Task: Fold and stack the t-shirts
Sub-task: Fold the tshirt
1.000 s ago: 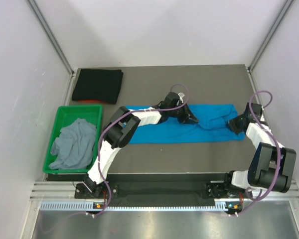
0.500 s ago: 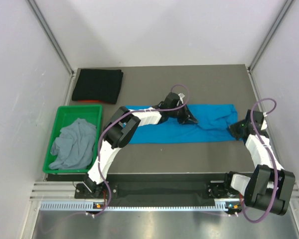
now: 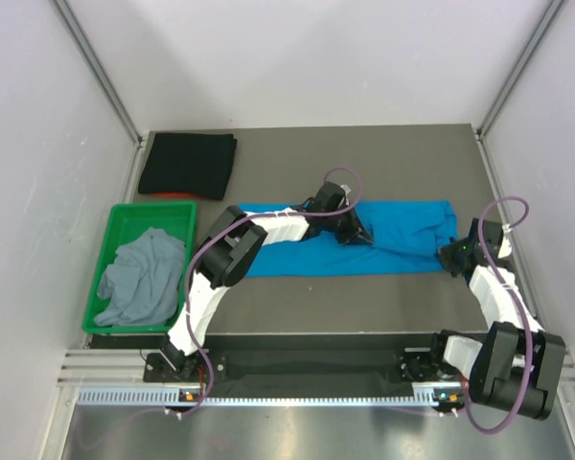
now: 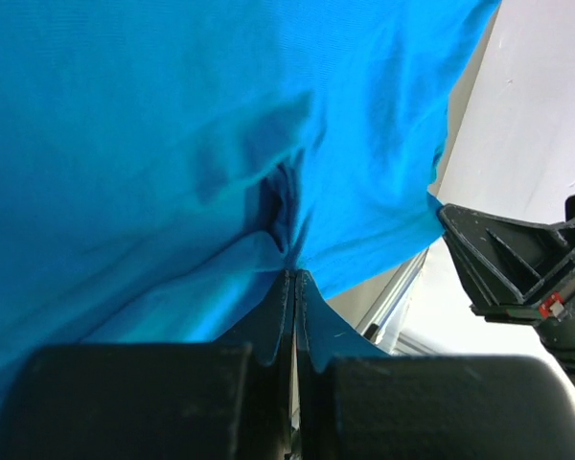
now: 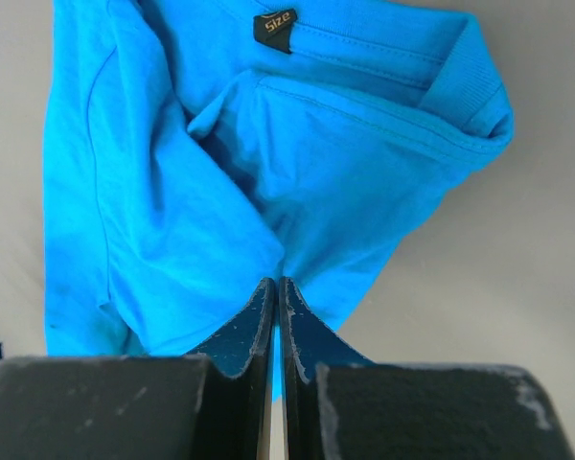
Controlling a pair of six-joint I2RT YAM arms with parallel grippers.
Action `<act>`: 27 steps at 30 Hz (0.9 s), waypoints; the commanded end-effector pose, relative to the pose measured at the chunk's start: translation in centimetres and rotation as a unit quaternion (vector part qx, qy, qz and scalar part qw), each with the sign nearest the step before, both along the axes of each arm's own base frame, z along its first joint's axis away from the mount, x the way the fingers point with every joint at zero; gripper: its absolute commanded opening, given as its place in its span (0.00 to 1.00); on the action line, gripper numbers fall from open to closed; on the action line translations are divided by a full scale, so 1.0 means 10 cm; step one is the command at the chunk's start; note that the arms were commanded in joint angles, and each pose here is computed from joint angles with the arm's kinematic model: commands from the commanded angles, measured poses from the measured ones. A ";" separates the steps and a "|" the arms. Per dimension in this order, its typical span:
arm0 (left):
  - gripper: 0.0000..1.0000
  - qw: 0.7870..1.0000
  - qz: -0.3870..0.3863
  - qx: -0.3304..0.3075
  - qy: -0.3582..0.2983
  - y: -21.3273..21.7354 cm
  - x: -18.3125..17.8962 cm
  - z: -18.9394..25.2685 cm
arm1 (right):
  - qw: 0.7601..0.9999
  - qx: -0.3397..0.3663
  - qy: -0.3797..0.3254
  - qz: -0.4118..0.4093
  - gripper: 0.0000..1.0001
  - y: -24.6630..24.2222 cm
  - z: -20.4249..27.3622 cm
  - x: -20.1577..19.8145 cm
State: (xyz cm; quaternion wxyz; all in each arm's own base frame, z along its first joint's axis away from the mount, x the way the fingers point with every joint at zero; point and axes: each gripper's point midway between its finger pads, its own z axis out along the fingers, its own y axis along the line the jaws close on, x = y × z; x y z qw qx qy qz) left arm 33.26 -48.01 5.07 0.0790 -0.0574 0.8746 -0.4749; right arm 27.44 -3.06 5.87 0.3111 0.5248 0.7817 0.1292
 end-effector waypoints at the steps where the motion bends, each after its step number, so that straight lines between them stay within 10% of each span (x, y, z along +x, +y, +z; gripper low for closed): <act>1: 0.00 0.999 0.005 -0.009 -0.049 0.02 0.06 0.40 | 1.000 -0.018 -0.023 -0.009 0.00 -0.07 0.07 0.09; 27: 0.00 0.998 0.002 0.042 -0.051 0.14 0.06 0.23 | 0.989 -0.061 -0.099 -0.092 0.00 -0.05 0.25 -0.16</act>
